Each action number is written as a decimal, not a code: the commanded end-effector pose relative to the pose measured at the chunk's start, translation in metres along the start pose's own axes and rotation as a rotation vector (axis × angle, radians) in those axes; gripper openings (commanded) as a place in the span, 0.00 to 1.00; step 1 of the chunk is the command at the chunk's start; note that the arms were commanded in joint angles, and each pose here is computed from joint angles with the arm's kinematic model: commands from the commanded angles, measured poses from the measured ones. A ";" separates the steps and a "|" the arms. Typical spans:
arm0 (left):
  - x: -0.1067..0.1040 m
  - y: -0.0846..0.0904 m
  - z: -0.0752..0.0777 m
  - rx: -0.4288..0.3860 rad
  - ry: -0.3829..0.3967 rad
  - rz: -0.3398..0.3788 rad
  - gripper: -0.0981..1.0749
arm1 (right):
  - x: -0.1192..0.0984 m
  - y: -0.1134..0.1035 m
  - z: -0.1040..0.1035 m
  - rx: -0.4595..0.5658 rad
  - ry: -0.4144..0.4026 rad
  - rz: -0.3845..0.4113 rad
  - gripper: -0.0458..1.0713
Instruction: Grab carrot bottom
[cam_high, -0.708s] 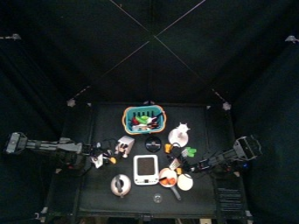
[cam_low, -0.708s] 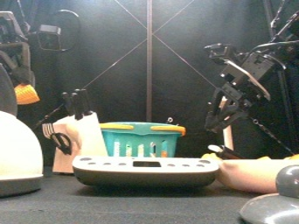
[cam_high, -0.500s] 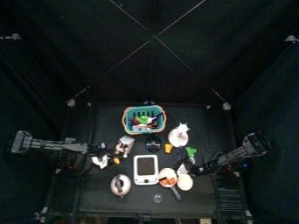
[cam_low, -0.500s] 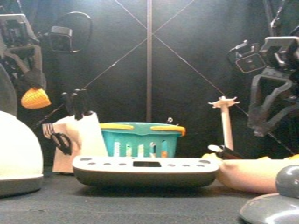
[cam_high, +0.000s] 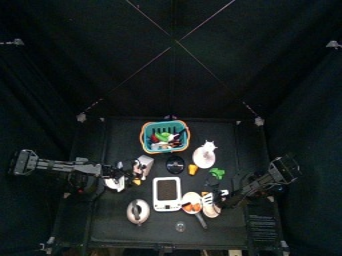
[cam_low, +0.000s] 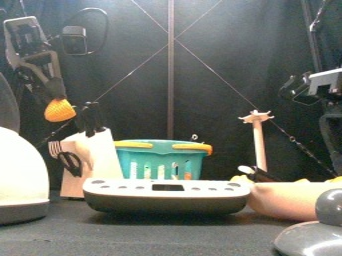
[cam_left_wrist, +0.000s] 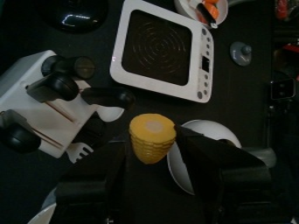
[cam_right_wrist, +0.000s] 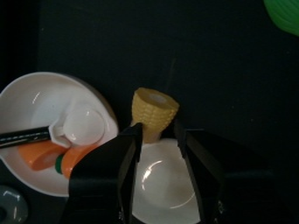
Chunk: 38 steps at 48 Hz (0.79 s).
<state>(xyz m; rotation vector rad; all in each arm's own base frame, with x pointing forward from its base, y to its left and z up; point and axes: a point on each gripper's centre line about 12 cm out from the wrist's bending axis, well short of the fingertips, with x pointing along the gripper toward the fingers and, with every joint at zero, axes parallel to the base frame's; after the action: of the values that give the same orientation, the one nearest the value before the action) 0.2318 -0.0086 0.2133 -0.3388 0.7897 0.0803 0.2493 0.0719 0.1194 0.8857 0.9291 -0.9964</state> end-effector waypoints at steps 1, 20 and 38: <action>-0.001 -0.001 0.005 -0.001 -0.013 -0.003 0.69 | -0.004 0.006 0.005 0.003 -0.010 0.028 0.79; -0.001 -0.001 0.003 -0.005 -0.001 -0.002 0.69 | 0.015 0.002 0.007 0.044 0.030 -0.008 0.88; -0.001 -0.001 0.003 -0.005 0.002 -0.002 0.69 | 0.021 0.000 0.007 0.030 0.020 -0.026 0.61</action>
<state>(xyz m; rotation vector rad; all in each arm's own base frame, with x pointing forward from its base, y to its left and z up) 0.2299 -0.0085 0.2110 -0.3419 0.8079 0.0832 0.2538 0.0590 0.0976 0.9034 0.9567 -1.0416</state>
